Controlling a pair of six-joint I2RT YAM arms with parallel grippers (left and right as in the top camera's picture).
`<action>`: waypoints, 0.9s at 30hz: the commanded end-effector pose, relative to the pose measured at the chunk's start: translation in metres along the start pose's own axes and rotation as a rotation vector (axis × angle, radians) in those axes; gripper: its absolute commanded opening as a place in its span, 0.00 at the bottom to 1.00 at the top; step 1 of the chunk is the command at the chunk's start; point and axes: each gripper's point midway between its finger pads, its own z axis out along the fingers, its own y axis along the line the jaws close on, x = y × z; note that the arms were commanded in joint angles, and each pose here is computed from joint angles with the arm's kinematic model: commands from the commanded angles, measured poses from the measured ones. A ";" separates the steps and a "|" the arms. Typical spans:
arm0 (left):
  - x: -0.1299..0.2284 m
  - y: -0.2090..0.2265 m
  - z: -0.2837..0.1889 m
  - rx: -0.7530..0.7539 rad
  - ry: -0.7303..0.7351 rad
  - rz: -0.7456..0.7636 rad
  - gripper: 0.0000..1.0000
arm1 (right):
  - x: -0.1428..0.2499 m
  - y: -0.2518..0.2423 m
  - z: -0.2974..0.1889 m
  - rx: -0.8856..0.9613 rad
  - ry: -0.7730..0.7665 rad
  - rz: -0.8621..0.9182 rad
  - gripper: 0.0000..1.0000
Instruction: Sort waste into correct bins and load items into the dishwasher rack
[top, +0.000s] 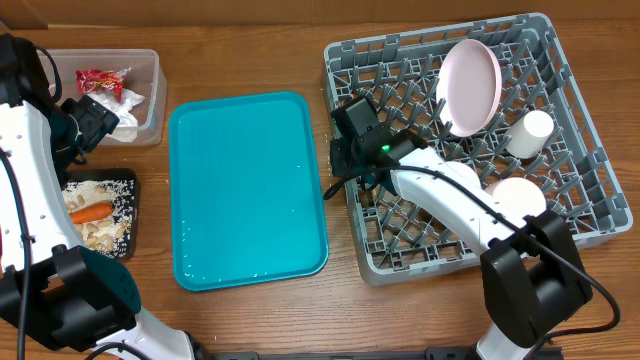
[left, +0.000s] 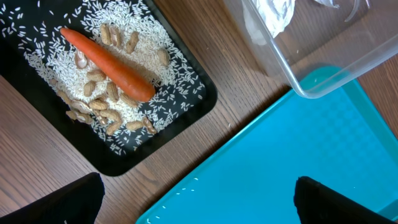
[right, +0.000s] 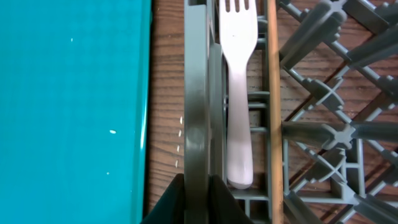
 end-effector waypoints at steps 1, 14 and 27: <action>-0.001 0.001 -0.006 -0.001 -0.021 -0.011 1.00 | -0.020 -0.020 0.000 0.054 -0.062 0.059 0.07; -0.002 0.001 -0.006 -0.001 -0.021 -0.011 1.00 | -0.041 -0.048 -0.001 0.108 -0.130 0.171 0.04; -0.001 0.001 -0.006 -0.001 -0.021 -0.011 1.00 | -0.078 -0.040 -0.052 0.089 -0.182 0.180 0.52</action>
